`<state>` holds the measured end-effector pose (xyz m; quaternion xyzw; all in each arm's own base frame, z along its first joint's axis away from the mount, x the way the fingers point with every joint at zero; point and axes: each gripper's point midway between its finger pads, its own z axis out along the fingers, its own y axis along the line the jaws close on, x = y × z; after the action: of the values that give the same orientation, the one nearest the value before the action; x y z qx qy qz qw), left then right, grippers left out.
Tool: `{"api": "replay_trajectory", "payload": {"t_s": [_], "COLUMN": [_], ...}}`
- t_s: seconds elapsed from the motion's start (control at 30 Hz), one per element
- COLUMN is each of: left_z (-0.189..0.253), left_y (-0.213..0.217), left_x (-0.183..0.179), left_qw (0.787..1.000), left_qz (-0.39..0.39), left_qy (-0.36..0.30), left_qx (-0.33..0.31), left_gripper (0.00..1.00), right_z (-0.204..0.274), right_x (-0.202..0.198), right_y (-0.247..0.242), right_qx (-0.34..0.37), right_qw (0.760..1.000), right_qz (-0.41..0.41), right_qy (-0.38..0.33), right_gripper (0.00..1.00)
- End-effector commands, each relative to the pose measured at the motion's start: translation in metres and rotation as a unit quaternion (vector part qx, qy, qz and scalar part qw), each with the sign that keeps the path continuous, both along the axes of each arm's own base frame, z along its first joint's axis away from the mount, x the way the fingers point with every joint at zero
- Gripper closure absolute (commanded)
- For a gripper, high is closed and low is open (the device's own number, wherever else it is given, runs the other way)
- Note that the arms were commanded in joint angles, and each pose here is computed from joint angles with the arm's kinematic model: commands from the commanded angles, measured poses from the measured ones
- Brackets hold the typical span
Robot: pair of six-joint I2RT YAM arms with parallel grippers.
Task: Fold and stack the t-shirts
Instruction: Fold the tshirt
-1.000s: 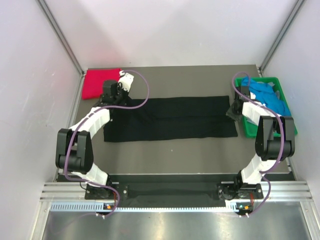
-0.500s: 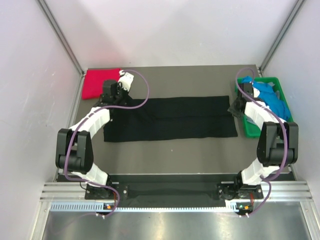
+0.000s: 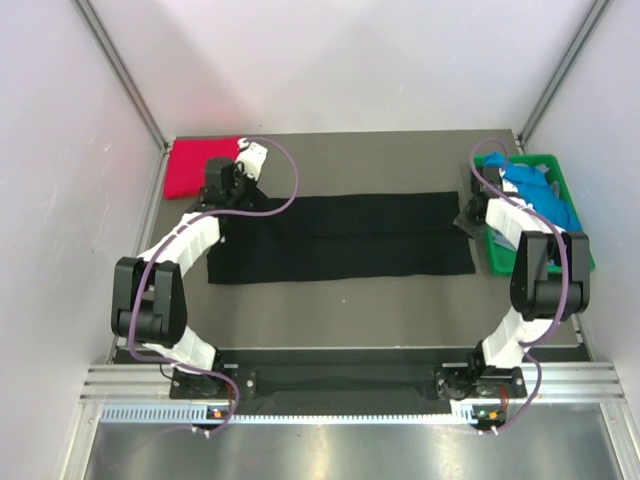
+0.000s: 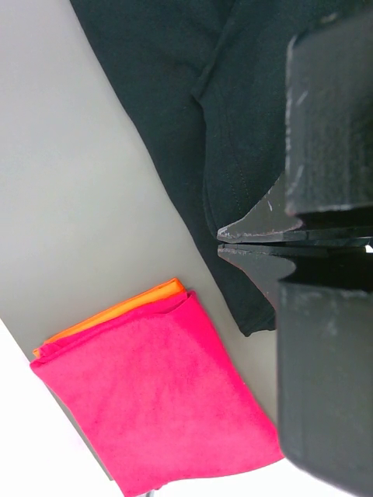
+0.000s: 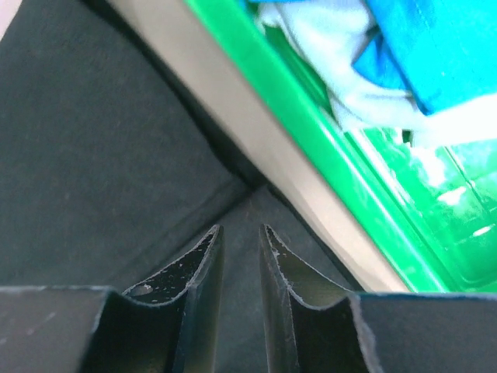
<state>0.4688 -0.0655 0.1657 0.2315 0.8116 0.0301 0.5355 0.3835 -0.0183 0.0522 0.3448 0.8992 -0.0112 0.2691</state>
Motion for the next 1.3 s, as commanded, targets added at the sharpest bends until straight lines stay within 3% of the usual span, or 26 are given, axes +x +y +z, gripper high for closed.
{"api": "replay_trajectory", "payload": {"t_s": [0.0, 0.63, 0.7, 0.83, 1.27], "left_z": [0.028, 0.022, 0.022, 0.022, 0.025], "left_y": [-0.001, -0.004, -0.004, -0.004, 0.007], "left_x": [0.013, 0.012, 0.013, 0.013, 0.017], "left_qw": [0.999, 0.999, 0.999, 0.999, 0.998], "left_qz": [-0.001, -0.004, -0.004, -0.006, 0.023], "left_qy": [-0.045, -0.047, -0.047, -0.048, -0.059], "left_qx": [-0.007, -0.018, -0.018, -0.019, -0.002], "left_gripper": [1.0, 1.0, 1.0, 1.0, 1.0], "right_z": [0.004, -0.012, -0.012, -0.01, -0.001], "right_x": [0.009, 0.018, 0.017, 0.016, 0.023], "right_y": [-0.014, -0.025, -0.025, -0.029, -0.038], "right_qx": [-0.006, -0.006, -0.008, -0.017, -0.029], "right_qw": [0.999, 0.994, 0.993, 0.993, 0.994], "right_qz": [-0.048, -0.104, -0.107, -0.11, -0.103], "right_qy": [0.008, 0.043, 0.042, 0.036, 0.016], "right_gripper": [0.74, 0.76, 0.8, 1.0, 1.0]}}
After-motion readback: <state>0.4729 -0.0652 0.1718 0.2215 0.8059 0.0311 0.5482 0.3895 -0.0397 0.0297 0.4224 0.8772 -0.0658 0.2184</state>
